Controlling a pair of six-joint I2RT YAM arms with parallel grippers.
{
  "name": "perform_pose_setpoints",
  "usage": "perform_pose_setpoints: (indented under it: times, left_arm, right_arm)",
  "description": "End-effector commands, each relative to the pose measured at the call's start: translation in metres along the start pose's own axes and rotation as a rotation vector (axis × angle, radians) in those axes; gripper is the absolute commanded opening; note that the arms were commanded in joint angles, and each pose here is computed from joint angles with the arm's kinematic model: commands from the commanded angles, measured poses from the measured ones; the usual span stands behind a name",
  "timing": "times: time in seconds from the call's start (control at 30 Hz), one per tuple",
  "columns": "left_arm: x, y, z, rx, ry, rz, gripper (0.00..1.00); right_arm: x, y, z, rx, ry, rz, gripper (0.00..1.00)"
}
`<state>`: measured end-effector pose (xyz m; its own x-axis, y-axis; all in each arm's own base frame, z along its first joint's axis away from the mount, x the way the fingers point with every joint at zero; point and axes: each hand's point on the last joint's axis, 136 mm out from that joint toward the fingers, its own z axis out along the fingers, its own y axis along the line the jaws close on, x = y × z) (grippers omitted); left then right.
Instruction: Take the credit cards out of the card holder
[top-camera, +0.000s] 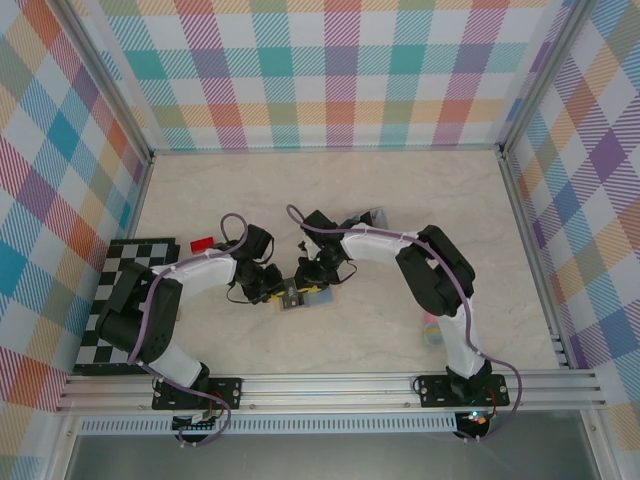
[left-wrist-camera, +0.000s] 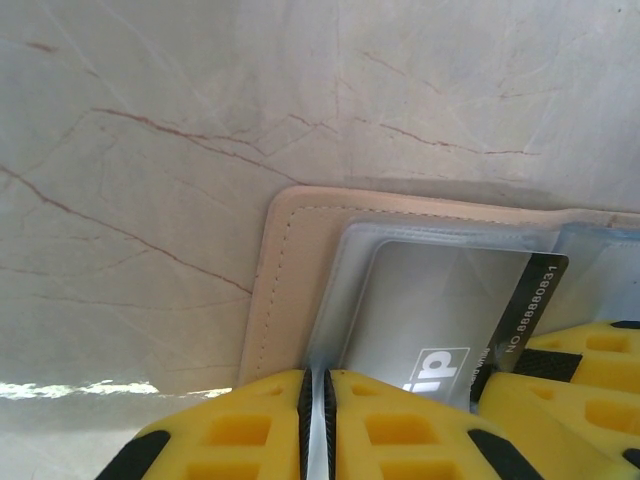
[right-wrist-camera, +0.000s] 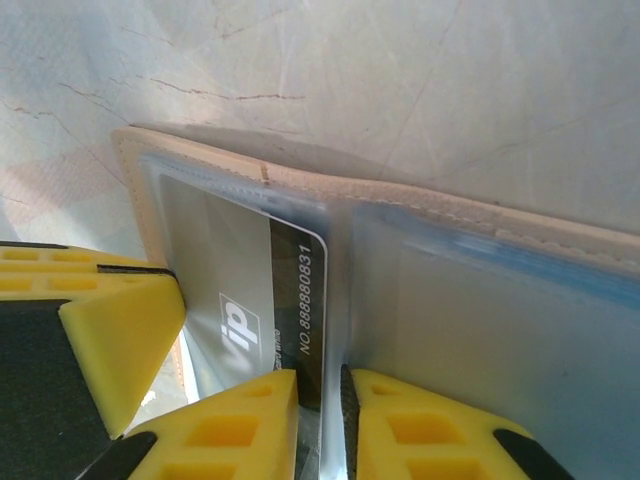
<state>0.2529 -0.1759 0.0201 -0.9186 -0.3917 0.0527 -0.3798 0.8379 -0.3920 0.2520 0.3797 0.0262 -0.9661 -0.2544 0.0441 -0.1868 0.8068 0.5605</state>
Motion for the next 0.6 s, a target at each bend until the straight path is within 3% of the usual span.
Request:
perform_pose_setpoints:
  times: [0.0,0.33,0.57]
  left_arm:
    - [0.011,0.021,0.010,-0.087,0.033,-0.011,0.14]
    - [0.011,0.020,0.008,-0.083,0.032,-0.006,0.15]
    - [0.009,0.018,0.004,-0.080,0.020,-0.008,0.26]
  right_arm:
    - [0.003,0.011,-0.004,-0.047,0.008,-0.029,0.18]
    - [0.001,0.016,-0.009,-0.065,-0.009,-0.029,0.07]
    - [0.000,-0.003,-0.021,-0.007,-0.039,-0.004,0.00]
